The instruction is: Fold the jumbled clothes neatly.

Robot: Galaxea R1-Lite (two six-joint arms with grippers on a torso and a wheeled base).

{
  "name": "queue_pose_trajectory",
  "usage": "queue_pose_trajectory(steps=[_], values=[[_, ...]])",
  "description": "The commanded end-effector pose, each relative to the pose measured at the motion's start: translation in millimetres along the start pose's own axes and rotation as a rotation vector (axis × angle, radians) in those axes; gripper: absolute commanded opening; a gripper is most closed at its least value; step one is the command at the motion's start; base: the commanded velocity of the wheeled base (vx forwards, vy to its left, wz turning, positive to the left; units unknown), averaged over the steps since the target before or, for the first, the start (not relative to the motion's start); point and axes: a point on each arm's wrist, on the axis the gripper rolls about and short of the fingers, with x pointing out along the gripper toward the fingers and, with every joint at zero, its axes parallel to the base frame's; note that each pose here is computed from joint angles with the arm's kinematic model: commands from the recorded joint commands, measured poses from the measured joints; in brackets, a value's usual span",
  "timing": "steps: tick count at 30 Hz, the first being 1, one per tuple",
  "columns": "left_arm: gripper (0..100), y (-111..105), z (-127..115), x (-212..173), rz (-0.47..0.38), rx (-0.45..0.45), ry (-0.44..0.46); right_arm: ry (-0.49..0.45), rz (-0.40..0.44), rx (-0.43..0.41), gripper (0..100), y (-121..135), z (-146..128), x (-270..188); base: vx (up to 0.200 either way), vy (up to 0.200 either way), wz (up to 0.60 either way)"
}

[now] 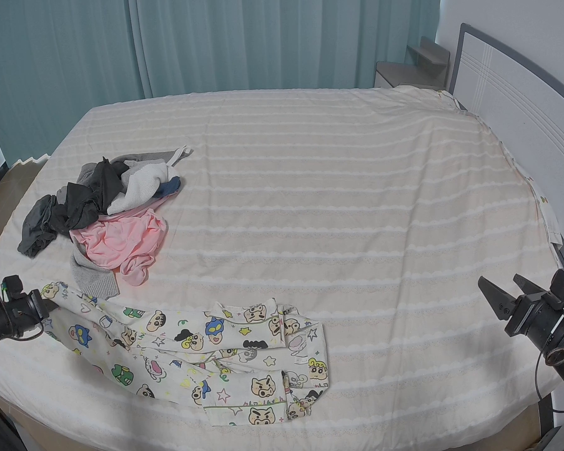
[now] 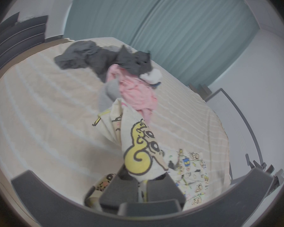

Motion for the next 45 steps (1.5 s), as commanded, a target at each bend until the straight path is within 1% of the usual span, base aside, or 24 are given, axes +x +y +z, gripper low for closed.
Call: queue_pose_trajectory(steps=[1, 2, 3, 4, 5, 7, 8, 9, 12, 13, 14, 15, 17, 18, 20, 22, 23, 24, 25, 28, 32, 39, 44, 45], values=[[0, -103, 10, 2, -0.123, 0.155, 0.011, 0.018, -0.012, 0.012, 100, -8, -2, -1, 0.000, 0.000, 0.00], [0, -103, 10, 2, -0.123, 0.155, 0.011, 0.018, -0.012, 0.012, 100, -8, -2, -1, 0.000, 0.000, 0.00], [0, -137, 6, 13, -0.140, 0.202, 0.028, 0.019, -0.009, 0.012, 100, -8, -2, -1, 0.000, 0.000, 0.00], [0, -153, 2, 18, -0.155, 0.222, 0.039, 0.019, -0.008, 0.012, 100, -8, -2, -1, 0.000, 0.000, 0.00], [0, -162, -1, 22, -0.162, 0.233, 0.048, 0.018, -0.008, 0.012, 100, -8, -2, -1, 0.000, 0.000, 0.00], [0, -195, -12, 33, -0.187, 0.275, 0.077, 0.019, -0.008, 0.013, 100, -8, -2, -1, 0.000, 0.000, 0.00], [0, -197, -13, 33, -0.189, 0.275, 0.078, 0.020, -0.007, 0.013, 100, -8, -2, -1, 0.000, 0.000, 0.00], [0, -222, -25, 39, -0.206, 0.302, 0.104, 0.021, -0.007, 0.013, 100, -8, -3, -1, 0.000, 0.000, 0.00], [0, -259, -53, 57, -0.219, 0.345, 0.165, 0.024, -0.008, 0.013, 100, -8, -3, -1, 0.000, 0.000, 0.00], [0, -269, -63, 64, -0.218, 0.364, 0.180, 0.028, -0.007, 0.013, 100, -8, -3, 0, 0.000, 0.000, 0.00], [0, -269, -63, 64, -0.218, 0.364, 0.180, 0.028, -0.007, 0.013, 100, -8, -3, 0, 0.000, 0.000, 0.00], [0, -287, -88, 82, -0.211, 0.411, 0.222, 0.028, -0.007, 0.013, 100, -8, -3, 0, 0.000, 0.000, 0.00], [0, -295, -98, 87, -0.218, 0.431, 0.236, 0.032, -0.007, 0.012, 100, -8, -4, 0, 0.000, 0.000, 0.00], [0, -308, -115, 96, -0.235, 0.460, 0.256, 0.031, -0.006, 0.012, 100, -8, -4, 0, 0.000, 0.000, 0.00], [0, -313, -123, 100, -0.242, 0.471, 0.266, 0.032, -0.007, 0.012, 100, -8, -4, 0, 0.000, 0.000, 0.00], [0, -328, -139, 110, -0.266, 0.462, 0.272, 0.034, -0.006, 0.012, 100, -8, -4, 0, 0.000, 0.000, 0.00], [0, -328, -139, 110, -0.266, 0.462, 0.272, 0.034, -0.006, 0.012, 100, -8, -4, 0, 0.000, 0.000, 0.00], [0, -342, -151, 113, -0.302, 0.435, 0.275, 0.036, -0.006, 0.012, 100, -8, -4, 0, 0.000, 0.000, 0.00], [0, -347, -156, 115, -0.320, 0.426, 0.277, 0.039, -0.007, 0.012, 100, -8, -5, 0, 0.000, 0.000, 0.00], [0, -355, -168, 118, -0.344, 0.427, 0.289, 0.042, -0.008, 0.011, 100, -8, -5, 1, 0.000, 0.000, 0.00], [0, -359, -177, 123, -0.359, 0.434, 0.292, 0.046, -0.009, 0.009, 100, -8, -6, 1, 0.000, 0.000, 0.00], [0, -357, -179, 124, -0.357, 0.428, 0.295, 0.045, -0.008, 0.009, 100, -8, -5, 2, 0.000, 0.000, 0.00], [0, -358, -178, 123, -0.356, 0.382, 0.295, 0.046, -0.007, 0.009, 100, -8, -6, 1, 0.000, 0.000, 0.00], [100, -358, -178, 123, -0.356, 0.382, 0.295, 0.046, -0.007, 0.009, 100, -8, -6, 1, 0.000, 0.000, 0.00]])
